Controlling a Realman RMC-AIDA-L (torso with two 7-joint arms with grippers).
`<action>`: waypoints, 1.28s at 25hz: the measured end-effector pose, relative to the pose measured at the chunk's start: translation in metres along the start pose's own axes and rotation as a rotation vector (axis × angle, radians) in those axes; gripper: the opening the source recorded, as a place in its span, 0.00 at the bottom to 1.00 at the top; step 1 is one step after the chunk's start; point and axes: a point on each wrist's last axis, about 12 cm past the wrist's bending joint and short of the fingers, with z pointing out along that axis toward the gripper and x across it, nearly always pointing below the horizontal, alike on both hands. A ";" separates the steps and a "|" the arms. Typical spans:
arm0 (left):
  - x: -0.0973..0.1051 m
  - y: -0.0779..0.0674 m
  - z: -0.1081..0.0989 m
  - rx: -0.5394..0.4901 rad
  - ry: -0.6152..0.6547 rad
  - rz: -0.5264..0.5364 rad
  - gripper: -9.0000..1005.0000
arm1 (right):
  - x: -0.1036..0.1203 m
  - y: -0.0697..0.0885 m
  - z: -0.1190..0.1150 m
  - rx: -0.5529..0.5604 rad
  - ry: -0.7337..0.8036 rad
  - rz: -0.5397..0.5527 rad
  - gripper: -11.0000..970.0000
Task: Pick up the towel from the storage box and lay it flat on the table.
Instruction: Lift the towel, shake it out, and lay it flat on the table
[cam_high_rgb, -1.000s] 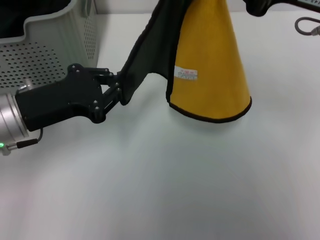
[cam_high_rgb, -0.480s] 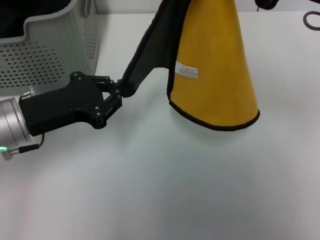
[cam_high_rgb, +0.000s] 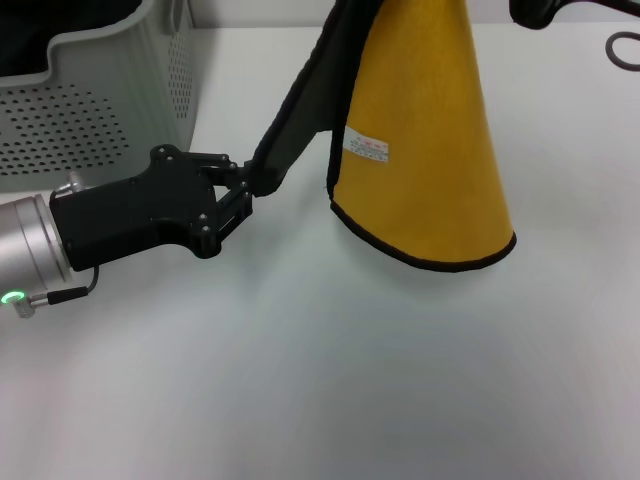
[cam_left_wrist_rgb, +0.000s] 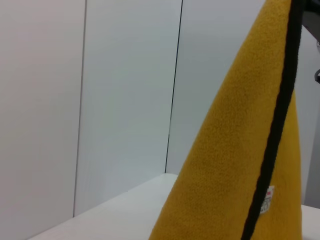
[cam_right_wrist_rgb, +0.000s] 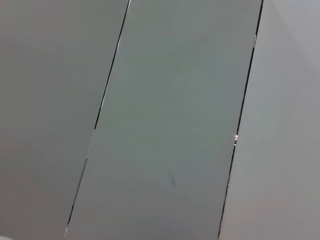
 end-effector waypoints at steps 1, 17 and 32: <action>0.000 0.000 0.000 0.000 0.001 0.000 0.06 | 0.000 0.000 0.000 -0.001 -0.001 0.001 0.05; -0.045 0.003 -0.064 0.006 -0.205 0.018 0.01 | 0.029 0.004 -0.059 0.046 0.007 0.252 0.05; -0.106 0.023 -0.044 0.108 -0.165 0.107 0.01 | 0.035 -0.013 -0.087 -0.026 0.009 0.407 0.06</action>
